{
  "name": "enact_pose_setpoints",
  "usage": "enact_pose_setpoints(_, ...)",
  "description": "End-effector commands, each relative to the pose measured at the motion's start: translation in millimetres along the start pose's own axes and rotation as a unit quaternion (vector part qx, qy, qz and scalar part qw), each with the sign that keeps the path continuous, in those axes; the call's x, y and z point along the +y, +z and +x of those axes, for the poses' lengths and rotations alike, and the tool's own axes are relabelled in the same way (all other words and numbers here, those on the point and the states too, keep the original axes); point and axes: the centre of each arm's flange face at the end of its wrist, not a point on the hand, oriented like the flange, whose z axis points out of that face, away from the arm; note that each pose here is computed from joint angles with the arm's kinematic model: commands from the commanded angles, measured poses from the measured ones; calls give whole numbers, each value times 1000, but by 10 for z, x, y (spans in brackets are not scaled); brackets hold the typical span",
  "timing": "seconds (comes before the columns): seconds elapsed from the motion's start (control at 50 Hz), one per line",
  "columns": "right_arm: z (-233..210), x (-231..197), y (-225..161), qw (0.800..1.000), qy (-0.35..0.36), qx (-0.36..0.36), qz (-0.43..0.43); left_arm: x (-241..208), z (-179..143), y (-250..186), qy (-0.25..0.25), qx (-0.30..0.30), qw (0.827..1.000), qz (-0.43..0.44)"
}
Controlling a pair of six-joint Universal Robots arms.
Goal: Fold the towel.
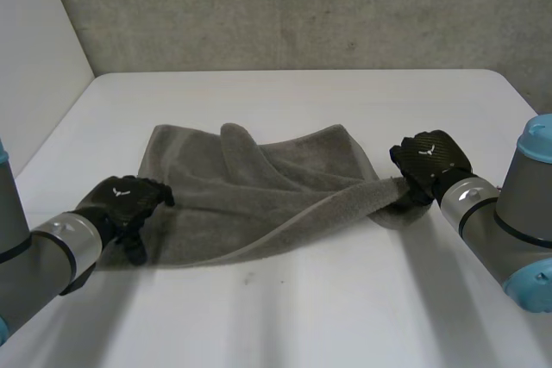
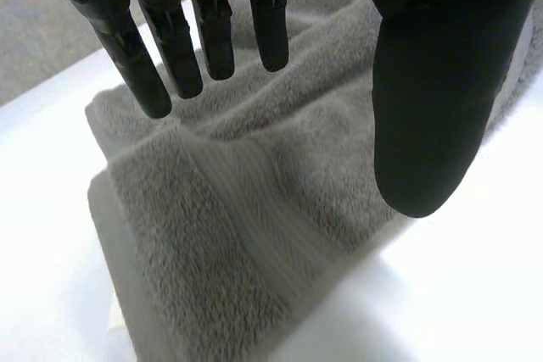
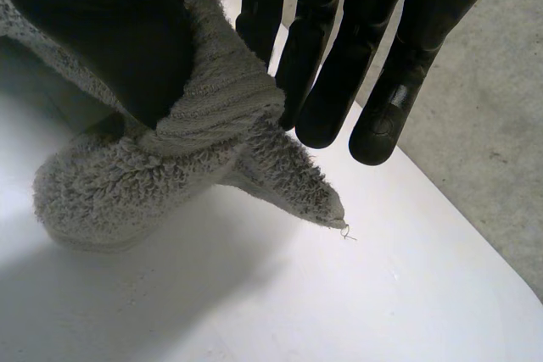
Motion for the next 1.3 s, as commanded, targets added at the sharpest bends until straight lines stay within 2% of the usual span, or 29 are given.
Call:
enact_pose_setpoints(0.02, -24, 4, -5, 1000, -1, -3, 0, 135, -118, 57, -15, -14, 1000, -17)
enact_pose_setpoints(0.18, -35, 10, -10, 1000, -1, -4, 0, 239, -230, 150, -13, -27, 999, -31)
enact_pose_setpoints(0.32, -50, 15, -9, 1000, -2, -7, 2, 312, -291, 198, 24, -37, 998, -33)
enact_pose_setpoints(1.3, -102, 88, 22, 1000, -7, -13, -4, 461, -298, 477, 31, -41, 998, -20)
